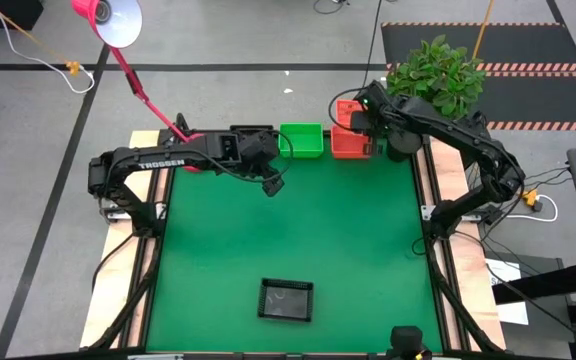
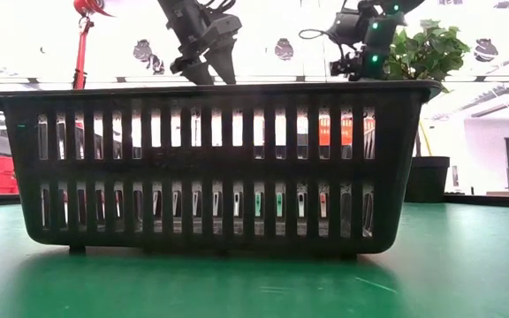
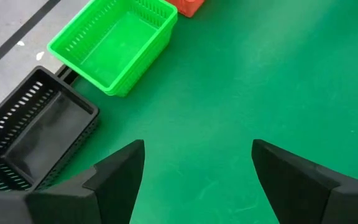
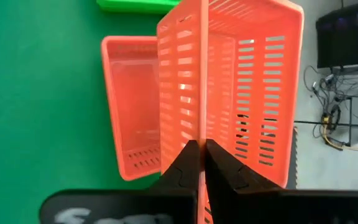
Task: Stack baskets by color
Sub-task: Stack the bottom orange bin on top of the top orange bins
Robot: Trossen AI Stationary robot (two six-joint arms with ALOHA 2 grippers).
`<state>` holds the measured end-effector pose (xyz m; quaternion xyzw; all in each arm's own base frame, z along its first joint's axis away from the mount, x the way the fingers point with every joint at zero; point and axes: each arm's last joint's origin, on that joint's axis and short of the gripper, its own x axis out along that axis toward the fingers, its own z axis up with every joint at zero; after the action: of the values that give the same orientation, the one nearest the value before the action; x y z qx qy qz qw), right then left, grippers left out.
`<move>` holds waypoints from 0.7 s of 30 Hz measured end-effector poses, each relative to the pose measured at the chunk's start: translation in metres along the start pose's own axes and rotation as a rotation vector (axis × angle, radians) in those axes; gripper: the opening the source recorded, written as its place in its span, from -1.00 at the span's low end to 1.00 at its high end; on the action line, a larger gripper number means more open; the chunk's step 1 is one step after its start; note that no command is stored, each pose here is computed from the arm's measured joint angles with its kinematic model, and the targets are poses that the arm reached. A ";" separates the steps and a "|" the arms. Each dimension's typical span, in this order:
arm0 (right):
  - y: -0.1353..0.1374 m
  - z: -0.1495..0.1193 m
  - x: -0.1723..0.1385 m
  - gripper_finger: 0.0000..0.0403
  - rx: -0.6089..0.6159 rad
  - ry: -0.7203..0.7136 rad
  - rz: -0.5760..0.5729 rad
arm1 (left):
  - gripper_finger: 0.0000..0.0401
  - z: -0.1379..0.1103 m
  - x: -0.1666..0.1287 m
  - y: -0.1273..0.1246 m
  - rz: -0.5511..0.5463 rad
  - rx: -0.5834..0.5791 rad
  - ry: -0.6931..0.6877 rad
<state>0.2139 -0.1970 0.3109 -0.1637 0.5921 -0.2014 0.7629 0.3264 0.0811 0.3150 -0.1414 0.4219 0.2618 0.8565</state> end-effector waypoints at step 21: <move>0.043 -0.020 0.062 -0.98 -0.029 -0.010 0.036 | 0.49 0.000 0.000 0.000 0.007 -0.005 -0.003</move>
<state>0.2129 -0.1914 0.2334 -0.1652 0.5942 -0.1782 0.7668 0.3265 0.0809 0.3150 -0.1418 0.4205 0.2660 0.8558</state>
